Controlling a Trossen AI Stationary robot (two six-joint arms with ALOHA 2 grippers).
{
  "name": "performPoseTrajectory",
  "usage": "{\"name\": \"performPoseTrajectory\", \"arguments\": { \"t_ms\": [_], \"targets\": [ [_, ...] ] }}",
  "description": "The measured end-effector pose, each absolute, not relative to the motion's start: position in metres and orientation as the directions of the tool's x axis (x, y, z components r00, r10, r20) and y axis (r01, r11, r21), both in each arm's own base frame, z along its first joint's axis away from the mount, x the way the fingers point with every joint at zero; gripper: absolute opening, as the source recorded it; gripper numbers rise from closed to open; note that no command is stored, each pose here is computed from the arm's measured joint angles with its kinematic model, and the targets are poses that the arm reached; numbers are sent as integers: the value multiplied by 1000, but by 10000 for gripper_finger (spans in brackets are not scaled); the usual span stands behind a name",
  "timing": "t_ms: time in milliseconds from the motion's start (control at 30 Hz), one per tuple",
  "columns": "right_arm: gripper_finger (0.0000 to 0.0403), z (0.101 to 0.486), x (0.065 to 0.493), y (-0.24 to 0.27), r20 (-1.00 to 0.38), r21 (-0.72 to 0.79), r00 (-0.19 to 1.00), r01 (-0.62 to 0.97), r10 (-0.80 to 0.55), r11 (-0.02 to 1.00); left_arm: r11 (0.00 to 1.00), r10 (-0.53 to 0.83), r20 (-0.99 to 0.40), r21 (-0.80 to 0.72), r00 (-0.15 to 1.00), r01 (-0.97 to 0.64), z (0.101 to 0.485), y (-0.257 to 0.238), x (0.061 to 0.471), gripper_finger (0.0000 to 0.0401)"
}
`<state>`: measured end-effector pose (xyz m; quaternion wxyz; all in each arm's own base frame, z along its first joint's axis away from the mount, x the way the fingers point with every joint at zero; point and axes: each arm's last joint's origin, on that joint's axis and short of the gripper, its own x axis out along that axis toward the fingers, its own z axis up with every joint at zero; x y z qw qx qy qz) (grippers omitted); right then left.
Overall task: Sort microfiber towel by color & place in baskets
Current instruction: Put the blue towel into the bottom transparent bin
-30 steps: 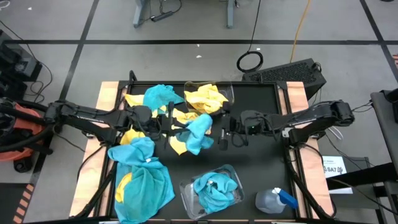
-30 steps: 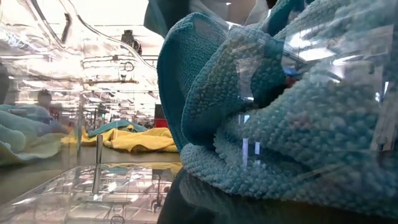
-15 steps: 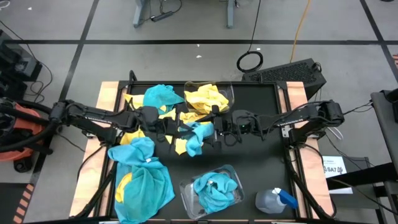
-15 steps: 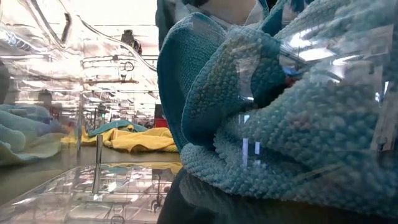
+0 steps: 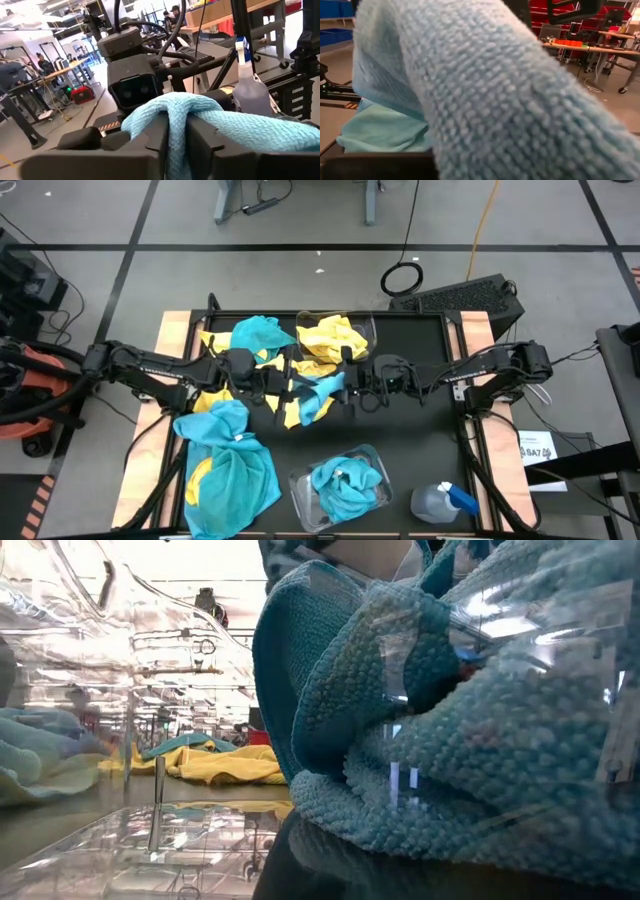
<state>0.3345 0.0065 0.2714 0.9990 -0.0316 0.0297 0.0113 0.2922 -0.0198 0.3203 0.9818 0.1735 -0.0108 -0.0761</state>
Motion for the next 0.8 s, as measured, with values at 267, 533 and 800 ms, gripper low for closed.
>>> {"name": "performPoseTrajectory", "arguments": {
  "t_ms": [267,533,800],
  "targets": [
    [12,272,334,7,-60,-71,998,-28,24,997,938,-62,-40,339,997,72,318,-18,291,179],
    [4,283,324,7,-69,-80,997,-29,23,996,937,48,-107,348,993,-8,327,-13,270,225],
    [4,309,300,15,-46,-147,995,-92,86,985,959,56,-177,284,983,-3,337,-12,240,226]
  ]
}}
